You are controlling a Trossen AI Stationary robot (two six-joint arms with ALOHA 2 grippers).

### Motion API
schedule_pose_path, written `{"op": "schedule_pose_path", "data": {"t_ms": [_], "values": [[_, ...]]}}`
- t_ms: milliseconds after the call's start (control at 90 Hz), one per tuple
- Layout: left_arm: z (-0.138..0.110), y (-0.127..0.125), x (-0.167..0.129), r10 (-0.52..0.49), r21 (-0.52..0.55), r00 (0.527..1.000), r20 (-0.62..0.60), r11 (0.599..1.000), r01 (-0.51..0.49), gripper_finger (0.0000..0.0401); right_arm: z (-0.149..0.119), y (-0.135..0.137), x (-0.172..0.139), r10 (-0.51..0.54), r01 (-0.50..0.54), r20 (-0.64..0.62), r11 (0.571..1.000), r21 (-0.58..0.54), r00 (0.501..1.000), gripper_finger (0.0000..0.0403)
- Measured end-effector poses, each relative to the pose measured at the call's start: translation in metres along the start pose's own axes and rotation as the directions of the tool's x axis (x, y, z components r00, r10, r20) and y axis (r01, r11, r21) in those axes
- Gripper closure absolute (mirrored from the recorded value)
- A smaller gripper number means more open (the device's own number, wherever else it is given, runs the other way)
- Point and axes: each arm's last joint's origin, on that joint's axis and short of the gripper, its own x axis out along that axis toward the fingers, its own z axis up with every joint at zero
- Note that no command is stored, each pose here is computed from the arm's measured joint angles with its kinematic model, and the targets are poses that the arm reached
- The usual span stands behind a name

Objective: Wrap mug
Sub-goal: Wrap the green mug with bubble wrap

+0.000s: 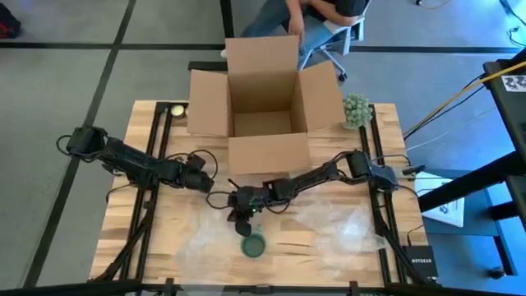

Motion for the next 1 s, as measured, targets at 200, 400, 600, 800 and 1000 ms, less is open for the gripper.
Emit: {"op": "schedule_pose_path", "data": {"t_ms": [200,400,600,800,1000], "values": [[-0.003,0.008,0.000,0.086,-0.024,0.996,-0.003,0.996,-0.086,0.0265,0.004,0.024,-0.017,-0.063,0.062,-0.014,0.996,-0.067,0.998,0.0401],[-0.004,0.011,0.000,0.116,-0.041,0.993,0.007,0.992,-0.116,0.0265,0.004,0.046,-0.028,-0.083,0.081,-0.007,0.990,-0.117,0.997,0.0402],[-0.004,0.011,0.000,0.118,-0.047,0.993,0.011,0.992,-0.117,0.0265,0.000,0.076,-0.034,0.017,-0.018,-0.013,0.988,-0.152,1.000,0.0402],[-0.003,0.011,0.000,0.116,-0.054,0.993,0.014,0.992,-0.115,0.0265,-0.016,0.100,-0.033,0.122,-0.135,-0.099,0.980,-0.147,0.988,0.0402],[-0.003,0.010,0.000,0.113,-0.063,0.993,0.017,0.992,-0.111,0.0265,-0.017,0.104,-0.035,0.158,-0.179,-0.125,0.968,-0.179,0.979,0.0394]]}}
